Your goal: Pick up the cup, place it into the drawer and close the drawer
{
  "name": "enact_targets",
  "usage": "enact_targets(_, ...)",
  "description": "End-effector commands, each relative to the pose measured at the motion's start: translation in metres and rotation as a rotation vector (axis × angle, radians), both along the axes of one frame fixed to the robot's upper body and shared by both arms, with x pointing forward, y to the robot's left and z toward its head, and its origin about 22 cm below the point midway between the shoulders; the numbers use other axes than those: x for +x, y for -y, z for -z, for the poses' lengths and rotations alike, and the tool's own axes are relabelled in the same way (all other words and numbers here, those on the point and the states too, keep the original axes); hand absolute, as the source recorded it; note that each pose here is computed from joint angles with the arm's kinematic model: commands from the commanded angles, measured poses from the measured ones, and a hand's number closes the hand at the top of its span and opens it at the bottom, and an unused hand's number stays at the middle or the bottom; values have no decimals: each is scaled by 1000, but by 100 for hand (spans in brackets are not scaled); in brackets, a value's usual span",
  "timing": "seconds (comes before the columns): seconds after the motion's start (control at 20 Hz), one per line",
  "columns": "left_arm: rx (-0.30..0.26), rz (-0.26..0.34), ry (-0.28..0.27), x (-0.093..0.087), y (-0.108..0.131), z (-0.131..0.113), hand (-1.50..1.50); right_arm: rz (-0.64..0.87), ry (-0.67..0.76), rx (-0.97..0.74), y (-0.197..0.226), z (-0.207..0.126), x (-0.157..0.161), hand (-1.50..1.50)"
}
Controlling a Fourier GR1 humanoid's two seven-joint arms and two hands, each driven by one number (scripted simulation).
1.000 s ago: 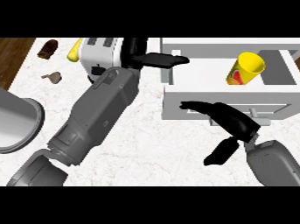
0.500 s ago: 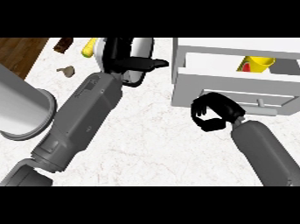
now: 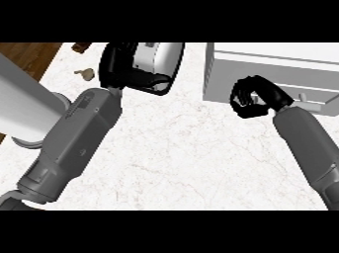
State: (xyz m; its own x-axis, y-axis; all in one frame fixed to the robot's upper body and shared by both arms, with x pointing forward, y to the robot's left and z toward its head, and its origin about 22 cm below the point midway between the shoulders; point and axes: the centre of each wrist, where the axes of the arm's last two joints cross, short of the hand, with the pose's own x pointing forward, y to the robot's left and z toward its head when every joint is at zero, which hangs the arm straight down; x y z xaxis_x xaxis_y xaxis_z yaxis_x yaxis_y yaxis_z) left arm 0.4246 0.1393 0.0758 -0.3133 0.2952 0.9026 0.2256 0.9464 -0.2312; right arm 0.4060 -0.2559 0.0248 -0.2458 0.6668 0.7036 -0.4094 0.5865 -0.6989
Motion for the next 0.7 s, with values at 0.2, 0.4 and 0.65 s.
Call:
enact_targets(0.2,14,40,-1,-6,-14,6,-150,154,105,61,25,-65,33,150)
enact_targets(0.4,14,64,-2,-7,-21,6,-150,154,106,73,40,-82,34,150)
enact_targets(0.65,-12,89,1,-11,-14,10,-150,143,116,102,55,-93,32,150)
